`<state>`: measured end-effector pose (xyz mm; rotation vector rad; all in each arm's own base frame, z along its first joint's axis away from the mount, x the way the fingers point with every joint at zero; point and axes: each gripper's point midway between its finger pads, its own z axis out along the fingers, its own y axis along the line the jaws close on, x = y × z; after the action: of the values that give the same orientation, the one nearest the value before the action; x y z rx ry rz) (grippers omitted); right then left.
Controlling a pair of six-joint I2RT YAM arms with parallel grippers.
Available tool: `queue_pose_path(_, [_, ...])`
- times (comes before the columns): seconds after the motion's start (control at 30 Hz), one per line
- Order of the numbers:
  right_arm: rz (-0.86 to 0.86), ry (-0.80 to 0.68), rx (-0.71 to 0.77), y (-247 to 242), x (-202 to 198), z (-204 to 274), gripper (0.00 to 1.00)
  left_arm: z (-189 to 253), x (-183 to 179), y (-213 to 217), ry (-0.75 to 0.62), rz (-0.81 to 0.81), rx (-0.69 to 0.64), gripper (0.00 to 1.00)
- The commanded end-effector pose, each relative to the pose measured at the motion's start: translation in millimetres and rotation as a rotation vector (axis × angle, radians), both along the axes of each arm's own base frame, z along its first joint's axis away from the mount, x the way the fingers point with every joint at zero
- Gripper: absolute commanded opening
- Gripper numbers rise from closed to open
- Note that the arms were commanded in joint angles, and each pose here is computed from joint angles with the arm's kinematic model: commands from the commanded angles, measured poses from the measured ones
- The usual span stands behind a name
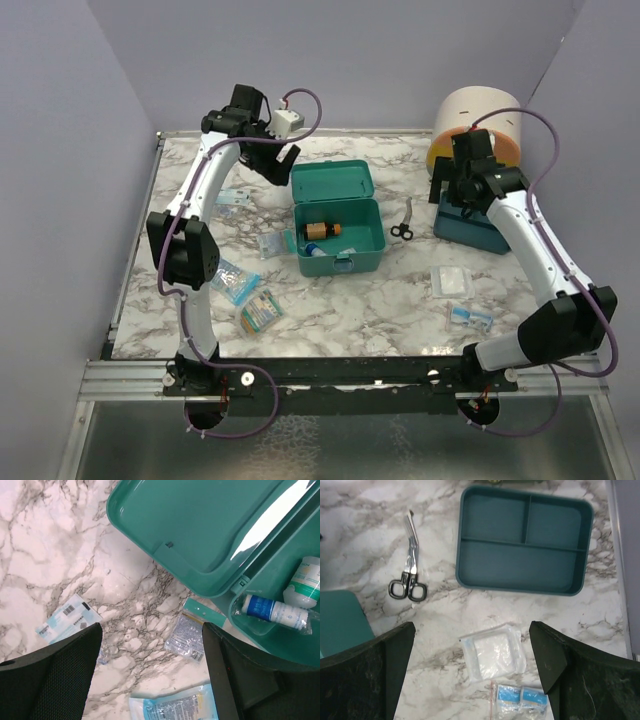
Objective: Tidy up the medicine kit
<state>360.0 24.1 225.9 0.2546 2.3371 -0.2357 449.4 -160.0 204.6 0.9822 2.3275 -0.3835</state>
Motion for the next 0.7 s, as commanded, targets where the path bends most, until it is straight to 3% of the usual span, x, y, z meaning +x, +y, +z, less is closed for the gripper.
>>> queue_pose_path(0.0, [0.004,0.165,0.045,4,-27,-35,1.00,25,-4,-5,-0.052,0.033,-0.075,0.83])
queue_pose_path(0.37, [0.005,0.333,0.090,6,-84,-102,0.97,13,-4,6,-0.014,0.064,-0.108,0.83])
queue_pose_path(0.67, [0.045,0.381,0.069,4,-74,-136,0.96,13,-5,3,-0.008,0.053,-0.124,0.83])
